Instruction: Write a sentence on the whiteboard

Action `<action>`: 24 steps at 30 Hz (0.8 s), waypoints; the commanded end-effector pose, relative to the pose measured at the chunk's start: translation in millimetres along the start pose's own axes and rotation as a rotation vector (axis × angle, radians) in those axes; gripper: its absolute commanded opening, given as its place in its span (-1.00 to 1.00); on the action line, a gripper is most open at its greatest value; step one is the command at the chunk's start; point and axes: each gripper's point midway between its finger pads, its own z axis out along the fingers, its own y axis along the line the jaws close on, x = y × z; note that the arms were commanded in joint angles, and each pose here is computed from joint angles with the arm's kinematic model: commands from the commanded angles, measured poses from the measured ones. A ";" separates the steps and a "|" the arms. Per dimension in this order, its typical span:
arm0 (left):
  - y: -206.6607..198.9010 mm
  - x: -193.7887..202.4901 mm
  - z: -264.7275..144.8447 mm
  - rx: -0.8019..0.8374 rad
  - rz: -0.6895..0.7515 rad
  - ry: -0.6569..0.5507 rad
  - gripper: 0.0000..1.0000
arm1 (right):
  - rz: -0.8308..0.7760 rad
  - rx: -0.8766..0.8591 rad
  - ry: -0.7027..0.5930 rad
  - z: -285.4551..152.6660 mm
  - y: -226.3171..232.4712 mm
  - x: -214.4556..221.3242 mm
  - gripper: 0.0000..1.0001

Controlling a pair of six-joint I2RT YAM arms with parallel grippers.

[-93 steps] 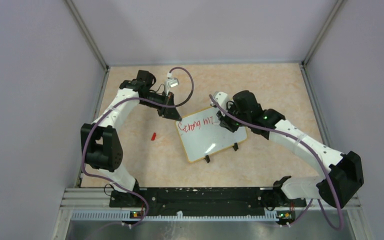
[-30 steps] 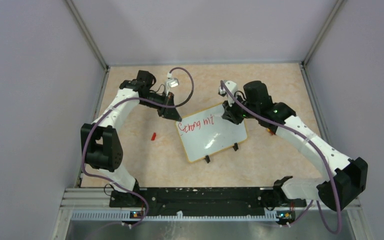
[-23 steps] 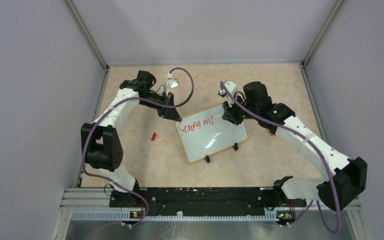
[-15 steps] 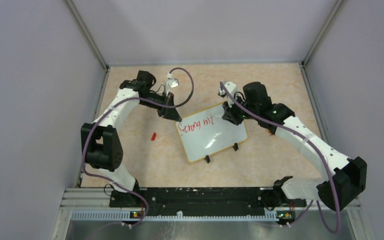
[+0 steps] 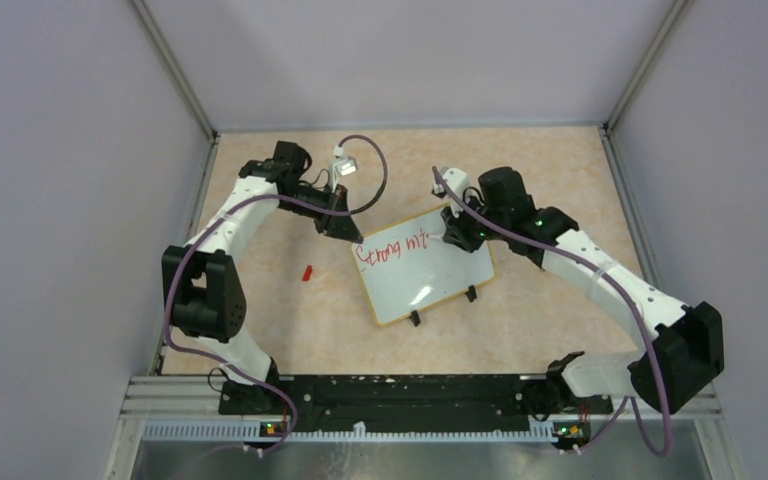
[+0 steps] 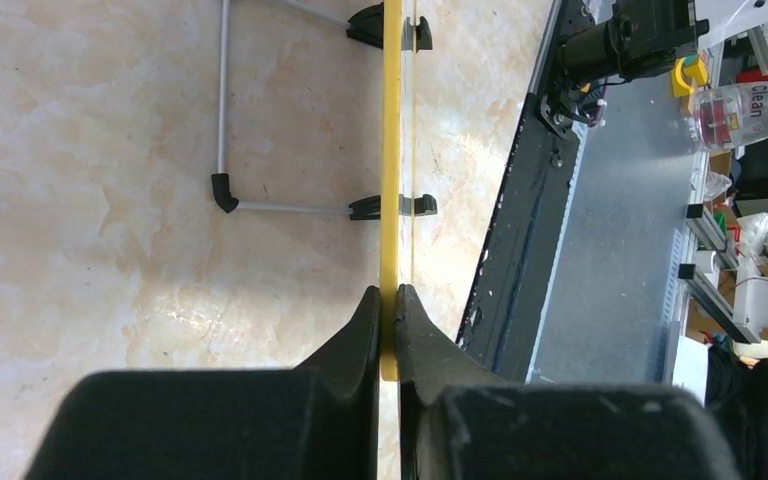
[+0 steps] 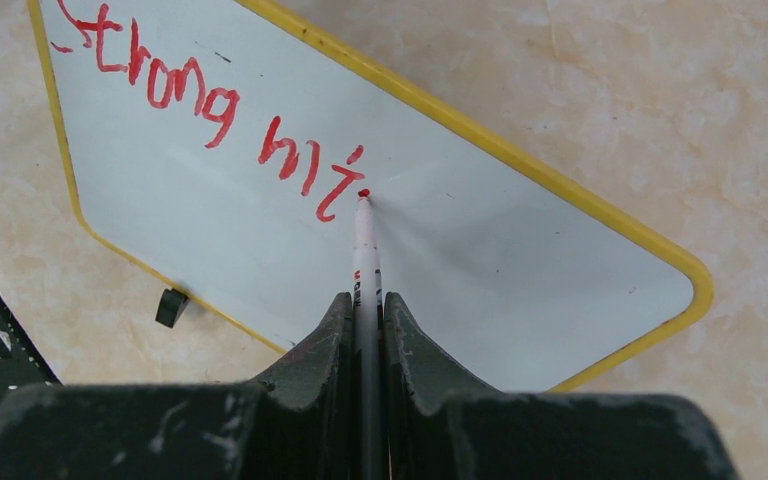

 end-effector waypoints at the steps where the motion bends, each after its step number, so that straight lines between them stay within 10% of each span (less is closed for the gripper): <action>1: -3.2 -7.2 -0.2 0.017 0.032 -0.013 -1.00 | -0.004 0.013 0.004 4.3 -4.8 7.1 -1.00; 24: -2.6 -5.7 0.5 0.017 0.027 -0.011 -1.00 | -0.013 0.035 -0.066 -5.9 -7.1 -20.3 -1.00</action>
